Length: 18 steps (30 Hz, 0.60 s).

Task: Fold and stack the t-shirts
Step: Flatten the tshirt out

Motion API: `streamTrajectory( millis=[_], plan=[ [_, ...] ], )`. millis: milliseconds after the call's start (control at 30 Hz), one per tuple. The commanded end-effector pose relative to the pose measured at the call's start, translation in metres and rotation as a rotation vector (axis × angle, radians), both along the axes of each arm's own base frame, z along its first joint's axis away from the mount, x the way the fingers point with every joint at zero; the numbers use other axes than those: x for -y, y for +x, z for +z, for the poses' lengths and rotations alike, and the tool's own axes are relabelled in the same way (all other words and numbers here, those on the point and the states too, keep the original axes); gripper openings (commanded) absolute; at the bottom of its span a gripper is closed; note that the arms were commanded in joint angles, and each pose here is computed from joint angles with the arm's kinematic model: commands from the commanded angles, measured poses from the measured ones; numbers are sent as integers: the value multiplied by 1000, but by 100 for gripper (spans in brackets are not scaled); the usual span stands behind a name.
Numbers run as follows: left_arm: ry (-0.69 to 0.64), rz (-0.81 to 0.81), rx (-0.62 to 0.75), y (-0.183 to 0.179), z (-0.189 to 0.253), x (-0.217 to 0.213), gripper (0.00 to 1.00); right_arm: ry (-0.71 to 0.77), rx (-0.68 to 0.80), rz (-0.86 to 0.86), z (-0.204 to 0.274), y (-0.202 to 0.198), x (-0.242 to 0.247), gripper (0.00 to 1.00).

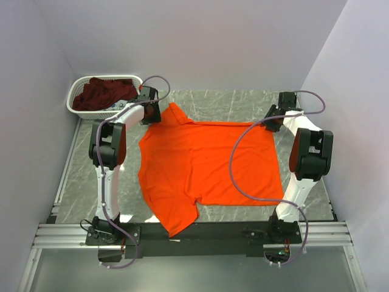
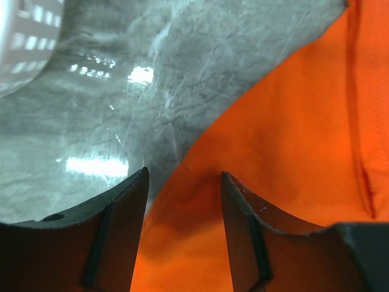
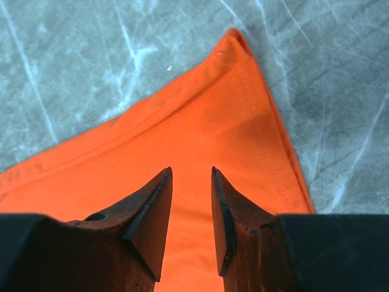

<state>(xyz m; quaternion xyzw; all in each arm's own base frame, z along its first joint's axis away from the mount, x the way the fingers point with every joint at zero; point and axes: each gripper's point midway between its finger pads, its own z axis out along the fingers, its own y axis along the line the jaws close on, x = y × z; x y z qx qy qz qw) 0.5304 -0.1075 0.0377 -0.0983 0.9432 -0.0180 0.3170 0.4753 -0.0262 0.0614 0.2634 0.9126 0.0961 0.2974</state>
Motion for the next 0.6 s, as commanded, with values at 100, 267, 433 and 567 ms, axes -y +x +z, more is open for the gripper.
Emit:
streamTrajectory(
  millis=[100,267,433,567],
  plan=[
    [1,-41,-4,10,-10,7,54,-52,26,-19,6,14,20,39],
    [21,-63,-41,6,-25,5,49,-102,10,-23,3,14,37,42],
    [32,-92,-53,1,-34,6,37,-120,0,-17,-1,20,50,47],
    [31,-110,-69,-1,-40,6,25,-164,-12,13,-2,27,62,48]
  ],
)
